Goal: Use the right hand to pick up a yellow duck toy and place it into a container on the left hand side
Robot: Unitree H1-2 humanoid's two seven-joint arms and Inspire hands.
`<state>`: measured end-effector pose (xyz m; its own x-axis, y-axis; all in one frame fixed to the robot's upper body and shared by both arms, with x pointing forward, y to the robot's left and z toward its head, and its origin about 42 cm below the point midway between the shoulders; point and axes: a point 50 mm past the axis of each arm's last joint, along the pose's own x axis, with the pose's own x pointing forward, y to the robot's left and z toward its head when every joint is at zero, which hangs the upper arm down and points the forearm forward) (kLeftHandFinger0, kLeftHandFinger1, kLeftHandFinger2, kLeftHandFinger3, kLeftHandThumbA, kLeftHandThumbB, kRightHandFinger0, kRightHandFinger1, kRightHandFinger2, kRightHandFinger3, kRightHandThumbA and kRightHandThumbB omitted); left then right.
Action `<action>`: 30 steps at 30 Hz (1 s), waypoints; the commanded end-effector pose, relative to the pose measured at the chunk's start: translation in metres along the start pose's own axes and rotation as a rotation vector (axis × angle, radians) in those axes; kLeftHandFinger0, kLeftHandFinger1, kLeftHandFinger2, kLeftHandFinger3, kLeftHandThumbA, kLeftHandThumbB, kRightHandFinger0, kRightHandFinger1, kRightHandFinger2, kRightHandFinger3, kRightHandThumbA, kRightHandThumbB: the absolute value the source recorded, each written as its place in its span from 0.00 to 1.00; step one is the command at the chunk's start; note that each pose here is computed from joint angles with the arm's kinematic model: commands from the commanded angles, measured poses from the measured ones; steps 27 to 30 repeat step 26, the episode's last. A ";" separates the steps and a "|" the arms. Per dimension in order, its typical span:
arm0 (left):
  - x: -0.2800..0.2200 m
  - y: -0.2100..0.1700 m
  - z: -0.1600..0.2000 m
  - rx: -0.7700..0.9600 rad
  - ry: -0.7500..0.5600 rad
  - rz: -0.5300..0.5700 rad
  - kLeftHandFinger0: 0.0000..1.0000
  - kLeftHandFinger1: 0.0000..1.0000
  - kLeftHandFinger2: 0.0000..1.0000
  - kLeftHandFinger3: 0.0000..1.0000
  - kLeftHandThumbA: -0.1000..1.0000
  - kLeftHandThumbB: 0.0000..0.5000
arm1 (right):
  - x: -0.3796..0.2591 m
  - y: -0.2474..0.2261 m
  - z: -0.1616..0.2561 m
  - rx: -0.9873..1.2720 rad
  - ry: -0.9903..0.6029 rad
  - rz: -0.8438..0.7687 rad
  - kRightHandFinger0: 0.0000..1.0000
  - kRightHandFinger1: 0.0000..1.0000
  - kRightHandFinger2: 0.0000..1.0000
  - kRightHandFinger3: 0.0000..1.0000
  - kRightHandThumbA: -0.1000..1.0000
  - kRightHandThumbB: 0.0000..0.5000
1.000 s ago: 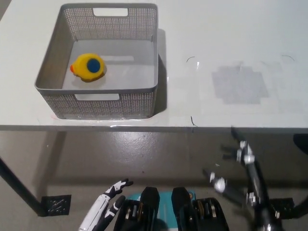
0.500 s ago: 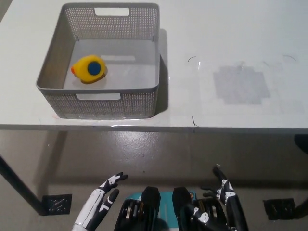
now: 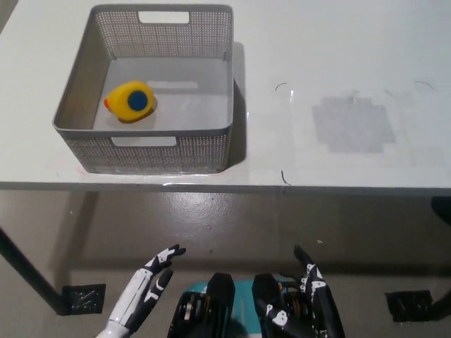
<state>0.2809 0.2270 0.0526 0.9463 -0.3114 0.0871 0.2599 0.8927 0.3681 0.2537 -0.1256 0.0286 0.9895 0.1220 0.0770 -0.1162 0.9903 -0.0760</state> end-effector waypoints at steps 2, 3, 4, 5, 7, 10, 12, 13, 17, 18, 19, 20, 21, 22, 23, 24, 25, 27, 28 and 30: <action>0.011 0.009 0.011 0.010 -0.079 0.013 1.00 1.00 1.00 1.00 1.00 0.59 | 0.012 0.003 0.011 0.041 -0.081 -0.022 0.64 0.74 1.00 1.00 0.96 0.39; 0.012 0.009 0.011 0.005 -0.080 0.014 1.00 1.00 1.00 1.00 1.00 0.60 | 0.013 0.002 0.011 0.032 -0.082 -0.020 0.65 0.75 1.00 1.00 0.98 0.39; 0.012 0.009 0.011 0.002 -0.080 0.015 1.00 1.00 1.00 1.00 1.00 0.60 | 0.013 0.002 0.011 0.028 -0.083 -0.018 0.65 0.75 1.00 1.00 0.98 0.39; 0.012 0.009 0.011 0.007 -0.077 0.013 1.00 1.00 1.00 1.00 1.00 0.61 | 0.013 0.002 0.011 0.026 -0.085 -0.018 0.65 0.75 1.00 1.00 0.98 0.39; 0.012 0.009 0.011 0.007 -0.064 0.013 1.00 1.00 1.00 1.00 1.00 0.63 | 0.015 0.002 0.011 0.019 -0.088 -0.015 0.65 0.74 1.00 1.00 0.98 0.38; 0.012 0.009 0.010 0.007 -0.070 0.011 1.00 1.00 1.00 1.00 1.00 0.61 | 0.016 0.002 0.012 0.013 -0.090 -0.012 0.64 0.74 1.00 1.00 0.97 0.37; 0.010 0.008 0.009 0.002 -0.074 0.006 1.00 1.00 1.00 1.00 1.00 0.59 | 0.014 0.002 0.010 0.009 -0.084 -0.003 0.65 0.74 1.00 1.00 0.96 0.38; 0.009 0.007 0.009 0.000 -0.077 0.006 1.00 1.00 1.00 1.00 1.00 0.58 | 0.013 0.002 0.009 0.005 -0.083 -0.001 0.65 0.74 1.00 1.00 0.96 0.38; 0.008 0.008 0.009 0.009 -0.076 0.004 1.00 1.00 1.00 1.00 1.00 0.55 | 0.013 0.002 0.008 -0.019 -0.085 0.018 0.69 0.77 1.00 1.00 0.96 0.41; 0.008 0.008 0.009 0.012 -0.072 -0.001 1.00 1.00 1.00 1.00 1.00 0.55 | 0.013 0.003 0.008 -0.024 -0.087 0.019 0.69 0.77 1.00 1.00 0.95 0.41; 0.008 0.008 0.009 0.013 -0.072 -0.001 1.00 1.00 1.00 1.00 1.00 0.55 | 0.013 0.003 0.008 -0.028 -0.088 0.020 0.69 0.77 1.00 1.00 0.94 0.39; 0.009 0.008 0.008 0.011 -0.075 -0.002 1.00 1.00 1.00 1.00 1.00 0.54 | 0.013 0.003 0.008 -0.033 -0.090 0.026 0.70 0.76 1.00 1.00 0.93 0.36; 0.009 0.008 0.008 0.010 -0.077 -0.002 1.00 1.00 1.00 1.00 1.00 0.54 | 0.012 0.003 0.008 -0.034 -0.091 0.028 0.70 0.76 1.00 1.00 0.92 0.36; 0.009 0.008 0.008 0.015 -0.078 -0.003 1.00 1.00 1.00 1.00 1.00 0.54 | 0.013 0.003 0.008 -0.035 -0.091 0.030 0.70 0.77 1.00 1.00 0.91 0.35; 0.009 0.008 0.008 0.018 -0.077 -0.004 1.00 1.00 1.00 1.00 1.00 0.54 | 0.013 0.003 0.008 -0.038 -0.092 0.029 0.69 0.77 1.00 1.00 0.90 0.34; 0.008 0.008 0.008 0.021 -0.076 -0.004 1.00 1.00 1.00 1.00 1.00 0.54 | 0.012 0.004 0.008 -0.040 -0.092 0.030 0.70 0.78 1.00 1.00 0.89 0.32; 0.007 0.007 0.007 0.018 -0.074 -0.003 1.00 1.00 1.00 1.00 1.00 0.53 | 0.012 0.004 0.008 -0.039 -0.091 0.032 0.70 0.79 1.00 1.00 0.88 0.32; 0.007 0.007 0.007 0.017 -0.074 -0.002 1.00 1.00 1.00 1.00 1.00 0.53 | 0.011 0.004 0.008 -0.038 -0.090 0.033 0.71 0.79 1.00 1.00 0.87 0.32; 0.007 0.007 0.007 0.017 -0.074 -0.002 1.00 1.00 1.00 1.00 1.00 0.53 | 0.011 0.004 0.008 -0.038 -0.090 0.033 0.71 0.79 1.00 1.00 0.87 0.32; 0.007 0.007 0.007 0.017 -0.074 -0.002 1.00 1.00 1.00 1.00 1.00 0.53 | 0.011 0.004 0.008 -0.038 -0.090 0.033 0.71 0.79 1.00 1.00 0.87 0.32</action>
